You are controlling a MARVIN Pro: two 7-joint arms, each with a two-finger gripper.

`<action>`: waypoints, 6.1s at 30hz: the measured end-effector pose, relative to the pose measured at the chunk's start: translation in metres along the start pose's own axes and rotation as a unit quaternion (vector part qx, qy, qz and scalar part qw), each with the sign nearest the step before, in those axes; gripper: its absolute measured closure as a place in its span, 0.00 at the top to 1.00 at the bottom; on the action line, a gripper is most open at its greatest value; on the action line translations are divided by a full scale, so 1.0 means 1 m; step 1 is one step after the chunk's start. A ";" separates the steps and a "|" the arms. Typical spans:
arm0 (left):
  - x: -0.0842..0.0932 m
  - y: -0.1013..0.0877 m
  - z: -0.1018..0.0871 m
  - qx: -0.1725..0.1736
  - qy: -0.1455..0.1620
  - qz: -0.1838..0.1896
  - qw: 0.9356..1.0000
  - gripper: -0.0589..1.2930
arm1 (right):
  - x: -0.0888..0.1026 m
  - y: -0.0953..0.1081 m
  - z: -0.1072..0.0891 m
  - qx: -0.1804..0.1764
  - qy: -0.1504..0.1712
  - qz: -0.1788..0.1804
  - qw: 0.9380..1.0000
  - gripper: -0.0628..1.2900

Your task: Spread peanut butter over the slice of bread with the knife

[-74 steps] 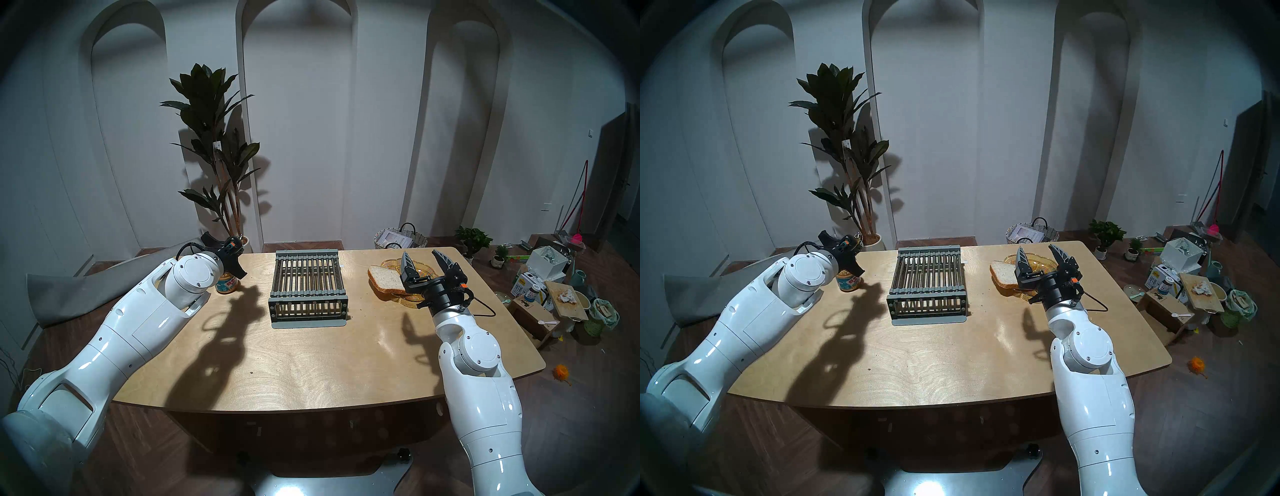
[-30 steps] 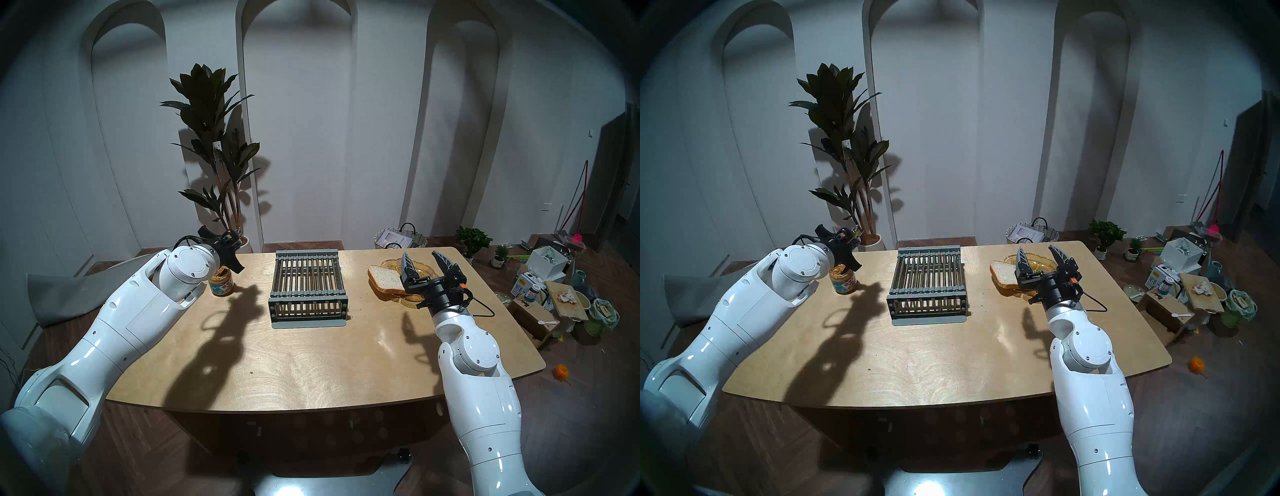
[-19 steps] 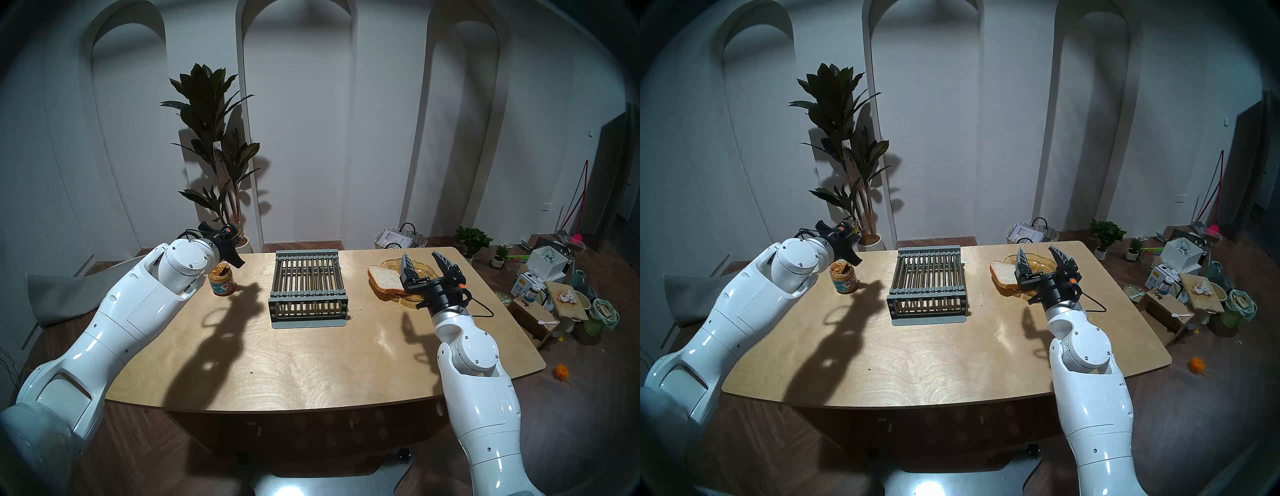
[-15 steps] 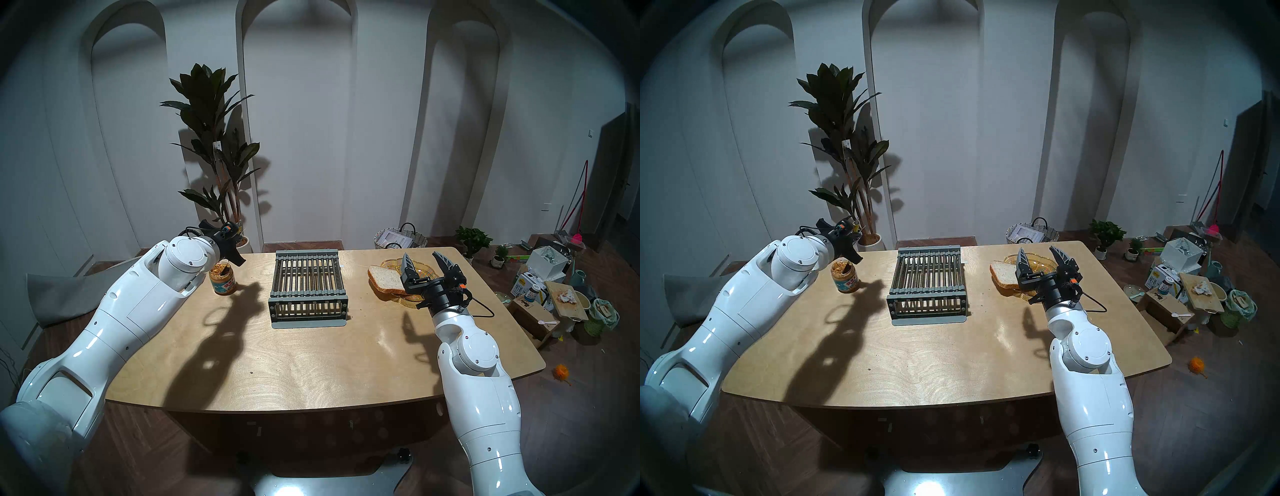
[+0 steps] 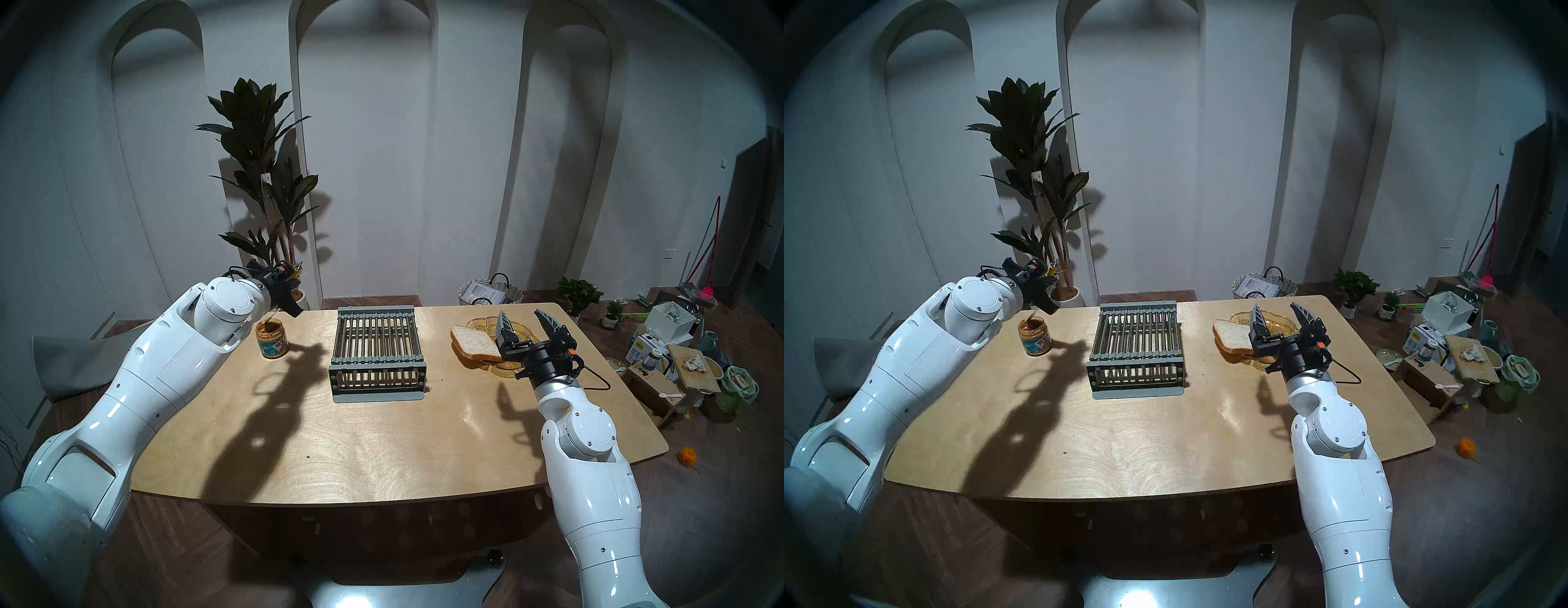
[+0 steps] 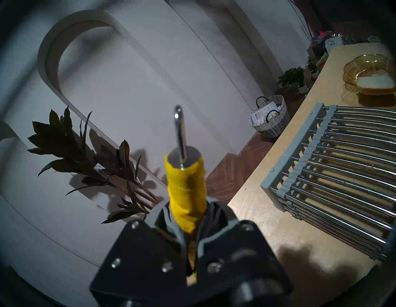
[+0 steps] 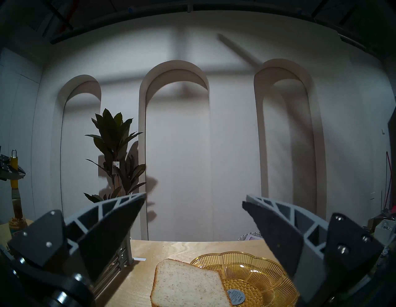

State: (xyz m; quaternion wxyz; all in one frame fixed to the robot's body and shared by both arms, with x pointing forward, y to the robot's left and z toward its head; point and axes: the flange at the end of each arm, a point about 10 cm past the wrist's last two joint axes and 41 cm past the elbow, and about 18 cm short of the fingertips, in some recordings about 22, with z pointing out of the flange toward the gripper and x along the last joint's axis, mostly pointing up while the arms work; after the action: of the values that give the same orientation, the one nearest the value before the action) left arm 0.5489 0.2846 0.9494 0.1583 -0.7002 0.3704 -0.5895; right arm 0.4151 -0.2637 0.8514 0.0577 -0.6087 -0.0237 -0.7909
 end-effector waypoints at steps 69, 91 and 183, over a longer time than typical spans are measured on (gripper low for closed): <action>-0.029 0.046 0.008 0.011 -0.044 0.075 0.996 0.06 | -0.005 -0.001 -0.003 -0.008 -0.004 0.007 1.000 0.95; -0.022 0.054 0.009 0.037 -0.061 0.134 0.988 0.06 | -0.012 0.012 -0.004 -0.009 -0.011 0.017 1.000 0.95; 0.161 0.021 -0.088 -0.022 0.342 -0.226 0.912 0.06 | 0.030 0.079 0.016 -0.045 0.017 -0.075 0.996 0.95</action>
State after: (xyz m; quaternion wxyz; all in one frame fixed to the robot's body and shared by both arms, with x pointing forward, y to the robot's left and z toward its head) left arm 0.4637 0.1754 1.0723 -0.1310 -0.5243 0.2461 -0.8046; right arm 0.4318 -0.3419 0.8821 -0.0290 -0.5937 -0.0326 -0.8035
